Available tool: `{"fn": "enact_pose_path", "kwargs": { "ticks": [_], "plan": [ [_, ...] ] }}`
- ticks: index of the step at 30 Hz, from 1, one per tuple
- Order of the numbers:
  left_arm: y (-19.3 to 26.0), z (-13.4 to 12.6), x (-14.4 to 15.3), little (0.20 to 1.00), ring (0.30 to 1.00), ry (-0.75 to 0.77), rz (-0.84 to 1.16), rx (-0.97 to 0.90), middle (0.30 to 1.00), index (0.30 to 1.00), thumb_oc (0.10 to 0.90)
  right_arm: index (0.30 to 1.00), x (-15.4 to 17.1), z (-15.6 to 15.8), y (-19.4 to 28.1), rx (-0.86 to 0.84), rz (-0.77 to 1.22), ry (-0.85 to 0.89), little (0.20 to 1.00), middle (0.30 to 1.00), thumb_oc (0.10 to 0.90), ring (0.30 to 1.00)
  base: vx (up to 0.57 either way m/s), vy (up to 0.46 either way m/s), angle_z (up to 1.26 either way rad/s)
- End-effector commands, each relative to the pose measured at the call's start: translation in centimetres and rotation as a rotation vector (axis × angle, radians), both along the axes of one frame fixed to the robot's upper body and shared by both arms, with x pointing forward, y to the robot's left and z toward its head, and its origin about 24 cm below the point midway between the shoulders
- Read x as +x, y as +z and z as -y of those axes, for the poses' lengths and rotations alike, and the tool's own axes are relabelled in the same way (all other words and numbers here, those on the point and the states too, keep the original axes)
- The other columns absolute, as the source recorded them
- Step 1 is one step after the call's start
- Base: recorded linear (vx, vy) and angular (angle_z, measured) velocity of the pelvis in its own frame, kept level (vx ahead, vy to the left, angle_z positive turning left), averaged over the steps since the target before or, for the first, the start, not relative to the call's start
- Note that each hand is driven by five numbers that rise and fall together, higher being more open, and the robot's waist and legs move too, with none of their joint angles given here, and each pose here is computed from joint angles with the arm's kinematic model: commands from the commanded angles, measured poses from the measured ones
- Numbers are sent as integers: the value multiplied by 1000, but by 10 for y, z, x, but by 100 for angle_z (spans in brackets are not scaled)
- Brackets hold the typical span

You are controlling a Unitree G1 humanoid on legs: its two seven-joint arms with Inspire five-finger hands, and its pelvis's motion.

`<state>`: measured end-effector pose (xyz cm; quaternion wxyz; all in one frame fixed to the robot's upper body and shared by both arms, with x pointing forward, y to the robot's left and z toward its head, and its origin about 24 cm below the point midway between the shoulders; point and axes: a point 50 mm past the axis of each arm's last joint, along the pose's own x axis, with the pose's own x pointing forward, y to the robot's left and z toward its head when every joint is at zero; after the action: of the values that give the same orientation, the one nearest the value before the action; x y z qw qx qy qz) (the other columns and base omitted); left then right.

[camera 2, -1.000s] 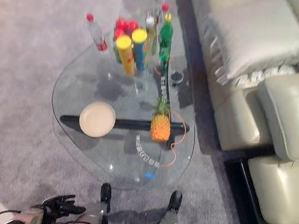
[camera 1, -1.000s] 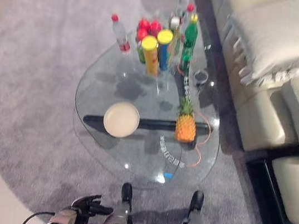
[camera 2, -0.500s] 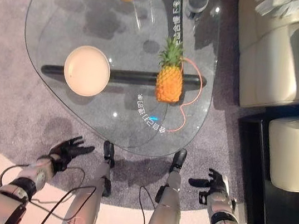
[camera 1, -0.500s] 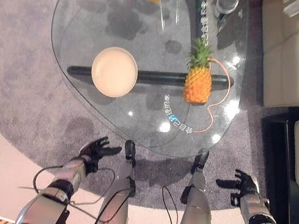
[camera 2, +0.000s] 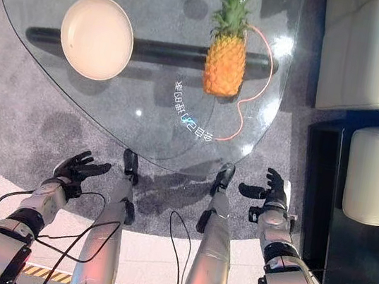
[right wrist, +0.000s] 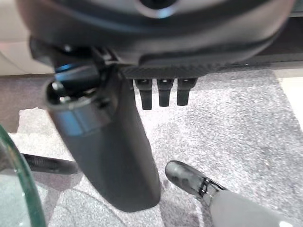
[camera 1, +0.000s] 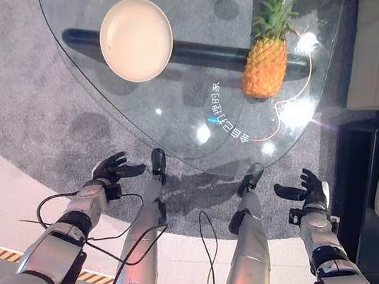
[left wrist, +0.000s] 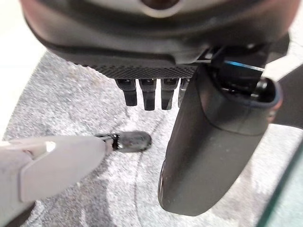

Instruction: Pick up the fruit to the plate

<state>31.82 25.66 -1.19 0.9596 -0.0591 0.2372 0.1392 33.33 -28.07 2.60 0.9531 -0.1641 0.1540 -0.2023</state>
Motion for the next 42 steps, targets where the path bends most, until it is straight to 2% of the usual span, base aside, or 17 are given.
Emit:
{"fn": "enact_pose_path", "kwargs": {
  "ticks": [1, 7, 15, 25, 33, 40, 42],
  "plan": [
    [-1, -34, -14, 900, 900, 120, -20, 61, 900, 900, 800, 900, -2, 20, 20, -62, 99, -63, 900, 900, 800, 900, 0, 0, 0],
    [1, -35, -13, 900, 900, 115, -12, 62, 900, 900, 800, 900, 1, 25, 34, -68, 192, -135, 900, 900, 800, 900, 0, 0, 0],
    [-9, -31, -20, 900, 900, 112, -21, 60, 900, 900, 800, 900, -4, 52, 87, -101, 511, -476, 900, 900, 800, 900, 0, 0, 0],
    [-13, -23, -21, 900, 900, 99, -18, 50, 900, 900, 800, 900, -2, 47, 164, -51, 889, -605, 900, 900, 800, 900, 1, 8, 2],
    [-17, -19, -24, 900, 900, 90, -16, 37, 900, 900, 800, 900, -3, 19, 211, -46, 1122, -462, 900, 900, 800, 900, 0, 0, 0],
    [-25, -12, -29, 900, 900, 87, -13, 16, 900, 900, 800, 900, -12, -46, 242, -80, 1262, -109, 900, 900, 800, 900, 5, 41, -1],
    [-25, -11, -30, 900, 900, 87, -13, 12, 900, 900, 800, 900, -13, -54, 242, -81, 1261, -60, 900, 900, 800, 900, 6, 38, 1]
  ]
}}
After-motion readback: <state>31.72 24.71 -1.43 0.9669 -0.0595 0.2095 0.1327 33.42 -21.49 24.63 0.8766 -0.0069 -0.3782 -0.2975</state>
